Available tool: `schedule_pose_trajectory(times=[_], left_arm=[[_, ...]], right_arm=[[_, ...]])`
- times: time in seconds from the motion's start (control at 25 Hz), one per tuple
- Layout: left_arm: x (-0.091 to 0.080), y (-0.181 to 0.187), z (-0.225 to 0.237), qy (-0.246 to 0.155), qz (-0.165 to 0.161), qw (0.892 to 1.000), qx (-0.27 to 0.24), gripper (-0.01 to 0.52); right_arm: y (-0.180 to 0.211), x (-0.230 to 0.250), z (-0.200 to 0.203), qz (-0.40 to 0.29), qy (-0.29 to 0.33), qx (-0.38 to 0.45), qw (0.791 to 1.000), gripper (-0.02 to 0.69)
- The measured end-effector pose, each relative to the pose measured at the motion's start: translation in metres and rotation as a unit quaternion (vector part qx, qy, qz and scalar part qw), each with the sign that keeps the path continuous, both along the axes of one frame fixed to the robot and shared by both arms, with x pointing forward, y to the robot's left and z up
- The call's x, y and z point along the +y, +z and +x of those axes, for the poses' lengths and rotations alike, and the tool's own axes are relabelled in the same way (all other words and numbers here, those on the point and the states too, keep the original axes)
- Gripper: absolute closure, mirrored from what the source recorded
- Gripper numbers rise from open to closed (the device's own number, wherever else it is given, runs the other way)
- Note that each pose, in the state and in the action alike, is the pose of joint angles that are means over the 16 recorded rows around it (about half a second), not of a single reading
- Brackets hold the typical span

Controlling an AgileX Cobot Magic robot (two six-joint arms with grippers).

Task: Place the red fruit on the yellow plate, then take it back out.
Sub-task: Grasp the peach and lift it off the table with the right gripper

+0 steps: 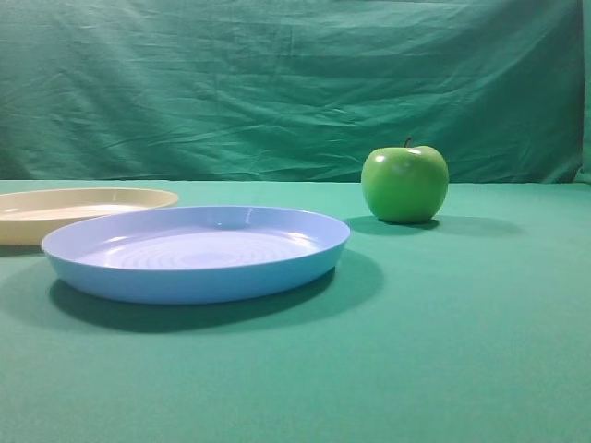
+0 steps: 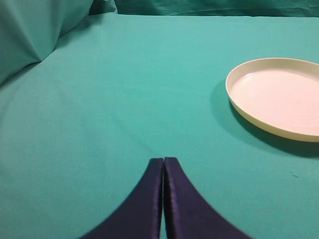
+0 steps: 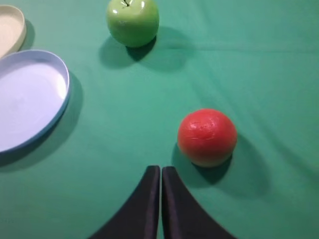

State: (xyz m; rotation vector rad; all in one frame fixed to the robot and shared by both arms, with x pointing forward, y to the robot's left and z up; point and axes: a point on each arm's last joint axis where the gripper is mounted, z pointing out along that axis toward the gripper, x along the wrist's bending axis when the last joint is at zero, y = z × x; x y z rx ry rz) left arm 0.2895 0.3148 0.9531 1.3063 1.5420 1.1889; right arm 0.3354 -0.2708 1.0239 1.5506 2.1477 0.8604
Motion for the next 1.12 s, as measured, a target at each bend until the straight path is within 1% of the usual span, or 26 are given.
schedule_pose_trajectory(times=[0.12,0.24,0.44,0.68,0.8,0.88,0.96,1.12], left_arm=[[0.0,0.0,0.0,0.0,0.0,1.0,0.0,0.514],[0.0,0.0,0.0,0.0,0.0,1.0,0.0,0.514],[0.0,0.0,0.0,0.0,0.0,1.0,0.0,0.514],[0.0,0.0,0.0,0.0,0.0,1.0,0.0,0.514],[0.0,0.0,0.0,0.0,0.0,1.0,0.0,0.514],[0.0,0.0,0.0,0.0,0.0,1.0,0.0,0.514],[0.0,0.0,0.0,0.0,0.0,1.0,0.0,0.514],[0.0,0.0,0.0,0.0,0.0,1.0,0.0,0.514]], right_arm=[[-0.007,0.0,0.01,-0.033,0.021,0.024,0.999,0.637],[-0.015,0.0,0.021,-0.061,0.038,0.043,0.996,0.563],[-0.029,0.004,0.042,-0.087,0.049,0.058,0.993,0.368],[-0.047,0.008,0.07,-0.088,0.034,0.067,0.993,0.123],[-0.058,0.01,0.085,-0.083,0.02,0.079,0.993,0.037],[-0.065,0.011,0.095,-0.08,0.011,0.089,0.993,0.009],[-0.073,0.013,0.105,-0.078,0.003,0.1,0.992,0.0],[-0.087,0.016,0.122,-0.075,-0.007,0.123,0.99,0.014]])
